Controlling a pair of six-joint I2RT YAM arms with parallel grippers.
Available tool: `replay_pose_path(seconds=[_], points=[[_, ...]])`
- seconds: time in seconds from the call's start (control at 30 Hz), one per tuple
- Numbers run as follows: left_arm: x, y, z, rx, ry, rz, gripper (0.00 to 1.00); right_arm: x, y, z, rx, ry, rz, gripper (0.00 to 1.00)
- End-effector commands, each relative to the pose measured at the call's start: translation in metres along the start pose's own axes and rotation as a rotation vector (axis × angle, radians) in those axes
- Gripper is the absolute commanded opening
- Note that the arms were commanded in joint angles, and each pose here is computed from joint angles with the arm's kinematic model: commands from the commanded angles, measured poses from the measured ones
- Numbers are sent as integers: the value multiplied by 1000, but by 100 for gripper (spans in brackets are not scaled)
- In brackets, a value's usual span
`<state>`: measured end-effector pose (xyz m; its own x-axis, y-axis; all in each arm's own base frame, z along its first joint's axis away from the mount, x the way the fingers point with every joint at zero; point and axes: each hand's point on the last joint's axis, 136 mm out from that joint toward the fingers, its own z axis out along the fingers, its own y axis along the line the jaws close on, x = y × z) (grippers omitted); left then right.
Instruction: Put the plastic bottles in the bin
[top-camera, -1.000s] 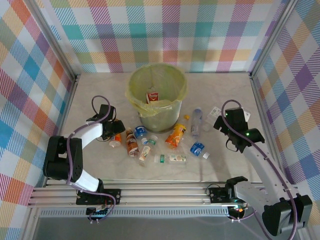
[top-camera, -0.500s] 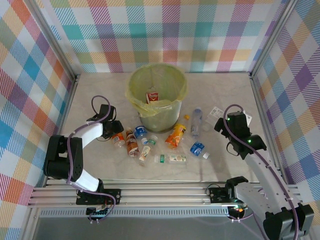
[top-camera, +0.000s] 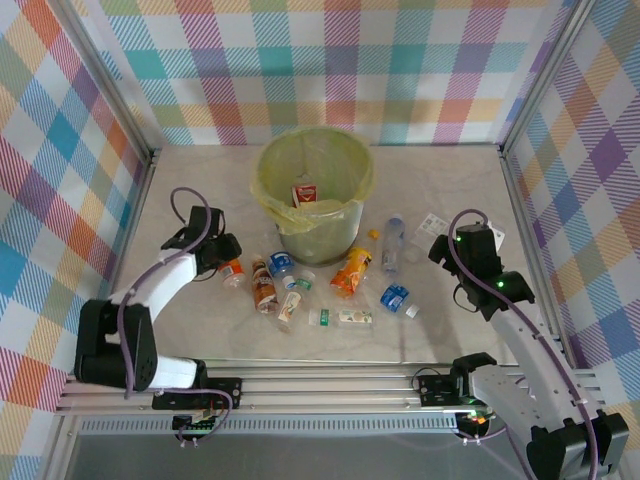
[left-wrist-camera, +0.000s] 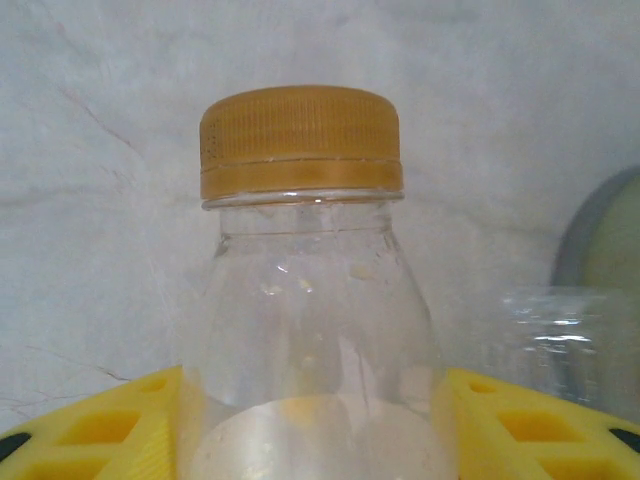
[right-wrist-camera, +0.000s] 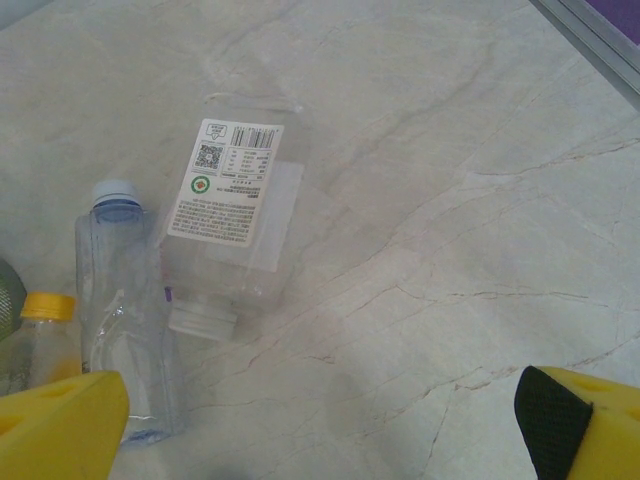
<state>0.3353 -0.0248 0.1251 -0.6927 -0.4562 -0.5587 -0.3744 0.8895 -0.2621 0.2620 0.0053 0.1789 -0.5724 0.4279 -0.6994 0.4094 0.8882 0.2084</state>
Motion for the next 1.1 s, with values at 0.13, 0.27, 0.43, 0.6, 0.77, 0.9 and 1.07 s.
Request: replay_pose_path(seconds=[0.13, 0.27, 0.43, 0.6, 0.77, 0.9, 1.07], points=[[-62, -22, -78, 109, -220, -14, 43, -4, 1, -2, -15, -24, 32, 100], [-99, -49, -124, 240, -355, -26, 43, -3, 1, -2, -20, -22, 36, 100], [-140, -83, -170, 386, -493, -21, 43, -1, 2, -1, -26, -14, 41, 100], [-172, -121, -197, 490, -576, 4, 43, -1, 3, -1, -32, -11, 49, 100], [-183, -163, -203, 573, -596, 55, 42, -1, 8, 0, -51, -4, 60, 100], [-186, -205, -200, 616, -586, 135, 42, 0, 11, 1, -61, 6, 61, 100], [-181, -258, -192, 660, -570, 265, 41, 4, 12, 2, -67, 28, 62, 100]])
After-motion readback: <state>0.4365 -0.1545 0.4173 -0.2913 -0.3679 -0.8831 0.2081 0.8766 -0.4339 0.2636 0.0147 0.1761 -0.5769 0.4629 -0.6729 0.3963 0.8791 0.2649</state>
